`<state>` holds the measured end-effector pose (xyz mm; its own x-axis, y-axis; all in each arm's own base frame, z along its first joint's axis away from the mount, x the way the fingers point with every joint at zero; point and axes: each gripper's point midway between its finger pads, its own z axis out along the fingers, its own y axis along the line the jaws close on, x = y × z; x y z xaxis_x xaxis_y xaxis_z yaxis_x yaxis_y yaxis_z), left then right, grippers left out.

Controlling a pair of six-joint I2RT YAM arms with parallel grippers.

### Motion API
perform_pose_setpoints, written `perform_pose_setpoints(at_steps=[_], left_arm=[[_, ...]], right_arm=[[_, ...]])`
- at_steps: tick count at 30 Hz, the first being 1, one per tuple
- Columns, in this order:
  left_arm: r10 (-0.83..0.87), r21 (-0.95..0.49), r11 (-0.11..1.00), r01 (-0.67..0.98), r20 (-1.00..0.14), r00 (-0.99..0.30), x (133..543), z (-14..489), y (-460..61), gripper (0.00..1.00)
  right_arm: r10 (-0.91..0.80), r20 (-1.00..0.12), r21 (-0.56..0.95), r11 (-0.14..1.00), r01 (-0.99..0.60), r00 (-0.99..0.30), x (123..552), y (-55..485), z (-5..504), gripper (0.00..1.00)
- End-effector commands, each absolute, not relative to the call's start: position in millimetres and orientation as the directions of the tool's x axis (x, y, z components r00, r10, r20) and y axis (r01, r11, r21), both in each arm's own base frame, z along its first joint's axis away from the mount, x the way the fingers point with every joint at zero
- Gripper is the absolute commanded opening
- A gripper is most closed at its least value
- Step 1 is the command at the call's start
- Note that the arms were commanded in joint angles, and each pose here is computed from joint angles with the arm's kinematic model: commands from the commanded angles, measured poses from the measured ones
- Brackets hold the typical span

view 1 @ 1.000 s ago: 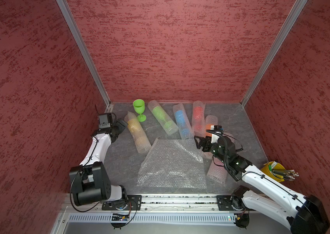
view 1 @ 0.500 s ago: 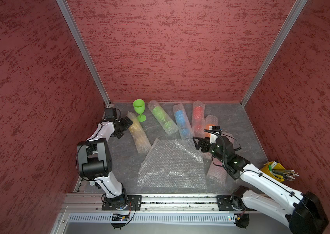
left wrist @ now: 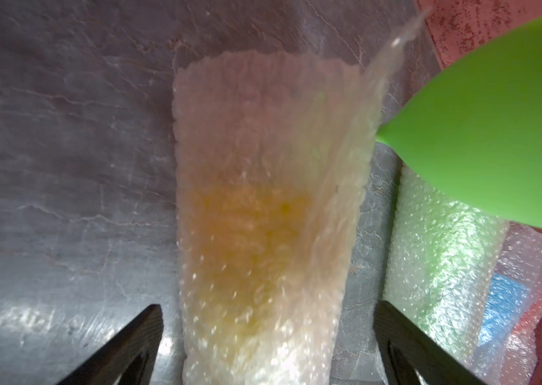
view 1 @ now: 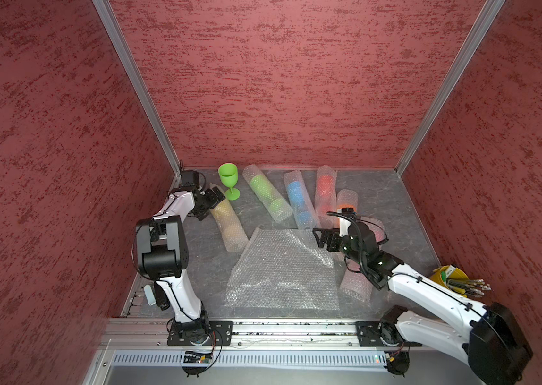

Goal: Unpack wine glasses from bubble wrap
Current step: Pick up the bubble wrap from the center of the board.

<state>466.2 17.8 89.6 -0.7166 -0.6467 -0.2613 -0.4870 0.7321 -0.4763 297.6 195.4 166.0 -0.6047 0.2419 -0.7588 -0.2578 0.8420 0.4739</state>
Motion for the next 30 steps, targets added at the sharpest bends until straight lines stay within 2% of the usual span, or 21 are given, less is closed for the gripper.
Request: perform_pose_setpoints(at_steps=[1, 11, 14, 16, 19, 21, 26, 30], left_arm=[[-0.604, -0.410, 0.776, -0.479, -0.265, -0.751, 470.4, 75.9, 19.2, 1.00], [-0.611, -0.365, 0.776, -0.514, -0.234, -0.756, 471.0, 43.0, 25.8, 1.00], [-0.634, -0.356, 0.761, -0.542, -0.229, -0.739, 467.8, 36.3, 32.0, 0.96], [-0.660, -0.373, 0.738, -0.562, -0.227, -0.716, 465.9, 38.2, 37.7, 0.88], [-0.716, -0.418, 0.684, -0.597, -0.231, -0.659, 461.6, 50.7, 51.5, 0.76], [-0.748, -0.438, 0.653, -0.618, -0.245, -0.617, 458.1, 64.3, 62.6, 0.73], [-0.832, -0.465, 0.553, -0.691, -0.256, -0.493, 439.5, 101.2, 92.3, 0.72], [-0.852, -0.441, 0.521, -0.731, -0.314, -0.419, 416.3, 138.0, 109.8, 0.74]], right_arm=[[0.250, -0.779, 0.483, 0.823, -0.297, -0.575, 306.0, 203.4, 188.3, 0.95], [0.240, -0.779, 0.484, 0.818, -0.311, -0.579, 311.1, 209.9, 190.9, 0.95], [0.240, -0.777, 0.484, 0.819, -0.309, -0.582, 310.2, 209.4, 190.2, 0.95], [0.243, -0.776, 0.487, 0.818, -0.308, -0.582, 309.2, 208.8, 190.5, 0.95], [0.249, -0.775, 0.491, 0.816, -0.305, -0.581, 307.3, 207.1, 190.7, 0.95], [0.254, -0.775, 0.493, 0.816, -0.303, -0.578, 306.6, 206.0, 191.9, 0.94], [0.272, -0.771, 0.508, 0.808, -0.300, -0.575, 302.9, 203.9, 197.1, 0.93], [0.274, -0.779, 0.500, 0.814, -0.295, -0.565, 298.8, 198.2, 202.4, 0.93]])
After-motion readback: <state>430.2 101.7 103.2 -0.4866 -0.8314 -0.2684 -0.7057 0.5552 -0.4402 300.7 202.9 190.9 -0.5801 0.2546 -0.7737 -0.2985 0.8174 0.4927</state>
